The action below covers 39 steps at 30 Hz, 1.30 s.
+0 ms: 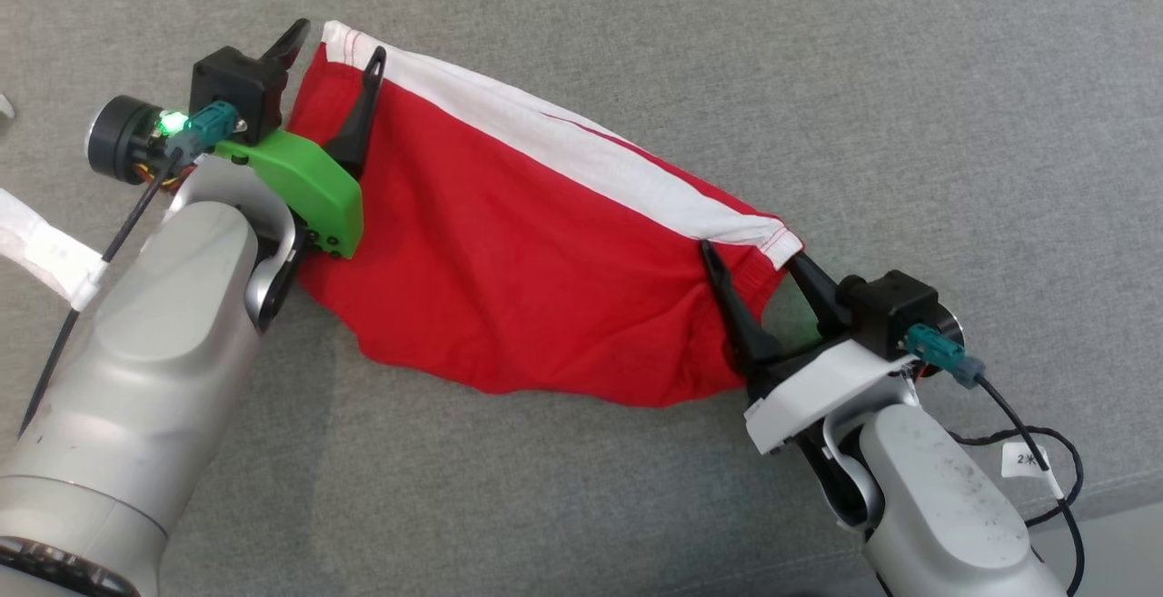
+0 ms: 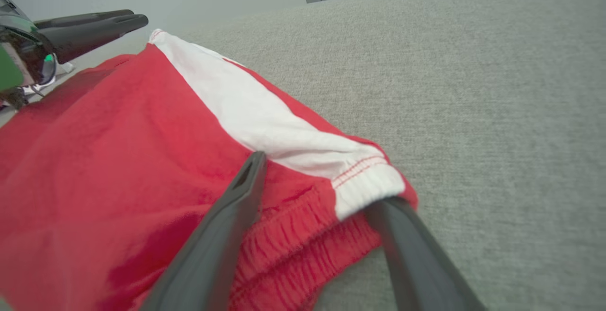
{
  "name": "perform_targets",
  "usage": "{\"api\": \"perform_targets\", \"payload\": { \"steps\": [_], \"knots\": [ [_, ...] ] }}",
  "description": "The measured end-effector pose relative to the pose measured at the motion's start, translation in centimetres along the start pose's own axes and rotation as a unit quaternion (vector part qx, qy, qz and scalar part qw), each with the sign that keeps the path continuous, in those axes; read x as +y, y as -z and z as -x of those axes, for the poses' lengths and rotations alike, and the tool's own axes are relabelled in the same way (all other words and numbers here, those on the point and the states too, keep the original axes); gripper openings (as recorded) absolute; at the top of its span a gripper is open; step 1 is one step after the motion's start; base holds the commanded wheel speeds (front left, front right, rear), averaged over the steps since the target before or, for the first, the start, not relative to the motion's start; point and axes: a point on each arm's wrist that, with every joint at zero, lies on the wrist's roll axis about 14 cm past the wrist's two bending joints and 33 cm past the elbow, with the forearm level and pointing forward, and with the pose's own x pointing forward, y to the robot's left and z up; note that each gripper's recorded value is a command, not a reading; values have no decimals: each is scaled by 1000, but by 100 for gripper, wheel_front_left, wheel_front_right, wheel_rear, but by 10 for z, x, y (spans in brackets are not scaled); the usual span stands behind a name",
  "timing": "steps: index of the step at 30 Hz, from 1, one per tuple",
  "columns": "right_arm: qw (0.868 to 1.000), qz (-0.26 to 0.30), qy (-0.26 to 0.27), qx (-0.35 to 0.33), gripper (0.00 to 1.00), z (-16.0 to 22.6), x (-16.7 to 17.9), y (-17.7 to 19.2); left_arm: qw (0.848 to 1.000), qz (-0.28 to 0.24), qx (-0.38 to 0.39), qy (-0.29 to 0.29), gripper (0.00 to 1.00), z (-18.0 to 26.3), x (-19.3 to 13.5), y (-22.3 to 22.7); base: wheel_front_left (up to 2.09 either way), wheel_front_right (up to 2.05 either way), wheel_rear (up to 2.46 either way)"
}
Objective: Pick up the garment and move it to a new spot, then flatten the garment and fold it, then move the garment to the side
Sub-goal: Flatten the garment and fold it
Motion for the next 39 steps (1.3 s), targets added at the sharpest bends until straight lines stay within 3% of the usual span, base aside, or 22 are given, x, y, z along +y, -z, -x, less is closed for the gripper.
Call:
{"api": "perform_targets", "payload": {
  "steps": [7, 20, 30, 31, 32, 34, 35, 39],
  "knots": [
    [1000, 18, 8, -13, 100, 15, -1, -10, 1000, 5, -6, -5, 100, 16, 2, -13, 0, 0, 0],
    [997, 63, 33, -32, 100, 54, -4, -45, 994, 69, 67, -56, 100, 76, 6, 33, 0, 0, 0],
    [996, 68, 41, -37, 100, 62, -5, -57, 988, 98, 106, -55, 100, 78, -1, 57, 0, 0, 0],
    [996, 68, 41, -38, 100, 62, -6, -57, 988, 98, 109, -50, 88, 77, -4, 58, 0, 0, 0],
    [996, 68, 41, -38, 100, 62, -5, -58, 988, 99, 110, -47, 49, 76, -6, 58, 0, 0, 0],
    [996, 68, 41, -39, 100, 63, -5, -58, 988, 99, 114, -35, 8, 74, -14, 58, 0, 0, 0],
    [996, 68, 41, -40, 100, 63, -5, -59, 988, 100, 115, -29, 0, 73, -18, 58, 0, 0, 0],
    [996, 68, 38, -42, 100, 62, -3, -60, 988, 101, 120, -11, 0, 72, -29, 55, 0, 0, 0]
  ]
}}
